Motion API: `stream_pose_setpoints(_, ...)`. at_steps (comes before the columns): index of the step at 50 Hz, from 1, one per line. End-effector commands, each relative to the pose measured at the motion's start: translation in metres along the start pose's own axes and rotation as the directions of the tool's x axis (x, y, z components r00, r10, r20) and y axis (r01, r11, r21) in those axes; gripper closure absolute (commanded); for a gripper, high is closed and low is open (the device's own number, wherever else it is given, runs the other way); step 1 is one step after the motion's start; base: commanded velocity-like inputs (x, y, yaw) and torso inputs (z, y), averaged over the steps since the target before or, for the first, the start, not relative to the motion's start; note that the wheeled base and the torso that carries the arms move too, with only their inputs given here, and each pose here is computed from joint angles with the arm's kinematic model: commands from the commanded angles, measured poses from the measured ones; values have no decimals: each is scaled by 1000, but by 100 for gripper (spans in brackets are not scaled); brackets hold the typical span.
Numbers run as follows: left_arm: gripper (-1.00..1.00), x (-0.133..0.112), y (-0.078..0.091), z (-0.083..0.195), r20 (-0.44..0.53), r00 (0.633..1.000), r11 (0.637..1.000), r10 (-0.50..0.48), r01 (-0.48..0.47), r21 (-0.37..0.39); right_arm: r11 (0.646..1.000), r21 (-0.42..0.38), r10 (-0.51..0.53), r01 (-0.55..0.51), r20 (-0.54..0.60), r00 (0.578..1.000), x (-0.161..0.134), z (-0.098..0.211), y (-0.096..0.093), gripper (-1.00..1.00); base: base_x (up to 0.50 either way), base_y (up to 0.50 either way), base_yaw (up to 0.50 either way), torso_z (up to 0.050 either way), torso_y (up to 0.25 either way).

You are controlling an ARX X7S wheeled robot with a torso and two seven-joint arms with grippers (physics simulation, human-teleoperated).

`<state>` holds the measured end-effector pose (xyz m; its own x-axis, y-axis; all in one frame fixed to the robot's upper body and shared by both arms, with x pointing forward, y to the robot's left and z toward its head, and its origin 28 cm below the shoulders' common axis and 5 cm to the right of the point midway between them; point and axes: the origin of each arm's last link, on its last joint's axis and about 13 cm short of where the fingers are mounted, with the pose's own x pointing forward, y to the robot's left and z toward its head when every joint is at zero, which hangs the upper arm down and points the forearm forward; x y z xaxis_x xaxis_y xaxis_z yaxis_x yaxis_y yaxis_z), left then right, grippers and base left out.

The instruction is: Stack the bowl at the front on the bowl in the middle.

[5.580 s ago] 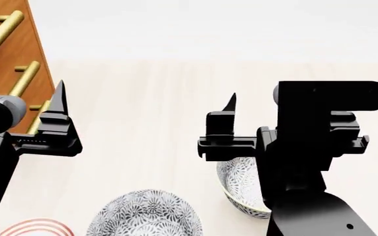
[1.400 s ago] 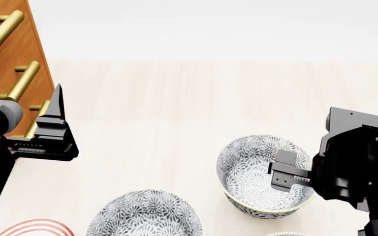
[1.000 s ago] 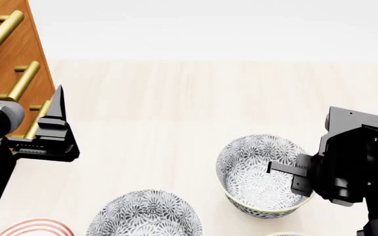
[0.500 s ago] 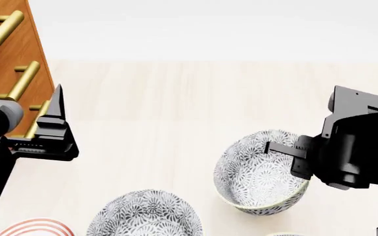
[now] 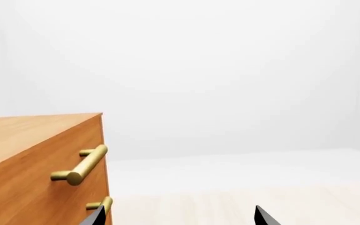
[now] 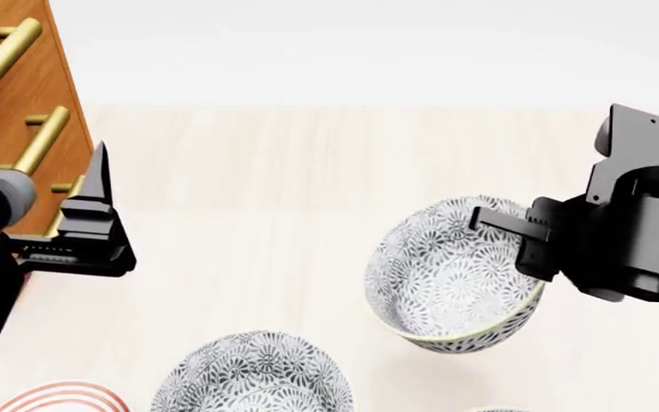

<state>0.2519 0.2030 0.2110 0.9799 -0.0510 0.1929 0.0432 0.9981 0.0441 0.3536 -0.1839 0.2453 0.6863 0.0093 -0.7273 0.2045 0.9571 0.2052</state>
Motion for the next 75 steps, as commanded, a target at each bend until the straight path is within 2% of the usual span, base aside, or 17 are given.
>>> stream_pose_setpoints(1, -100, 3, 3, 4, 19, 1000, 1000, 2, -1, -26, 985, 43, 168, -169, 44, 985, -23, 8, 4, 100, 0, 0, 0, 0, 0)
stream_pose_setpoints(5, -100, 3, 3, 4, 19, 1000, 1000, 4, -3, -29, 975, 56, 213, -216, 50, 976, -31, 9, 3, 100, 0, 0, 0, 0, 0)
stream_pose_setpoints(10, -100, 3, 4, 3, 19, 1000, 999, 7, -7, -36, 945, 95, 307, -312, 63, 950, -42, 10, 2, 100, 0, 0, 0, 0, 0)
stream_pose_setpoints(20, -100, 3, 5, 5, 23, 1000, 999, 12, -11, -41, 925, 100, 360, -366, 73, 930, -56, 8, 0, 100, 0, 0, 0, 0, 1)
stream_pose_setpoints(33, -100, 3, 6, 13, 37, 999, 999, 21, -19, -44, 903, 55, 418, -425, 103, 902, -85, -7, -3, 100, 0, 0, 0, 0, 0)
stream_pose_setpoints(45, -100, 4, 5, 15, 46, 999, 999, 20, -18, -45, 861, -2, 507, -509, 99, 856, -102, -35, -5, 100, 0, 0, 0, 0, 0)
stream_pose_setpoints(68, -100, 5, 5, 16, 49, 999, 999, 21, -19, -49, 823, -86, 567, -562, 58, 822, -107, -61, -1, 100, 0, 0, 0, 0, 0)
stream_pose_setpoints(75, -100, 5, 5, 16, 48, 999, 999, 18, -16, -48, 810, -118, 581, -575, 27, 813, -103, -69, 5, 100, 0, 0, 0, 0, 0)
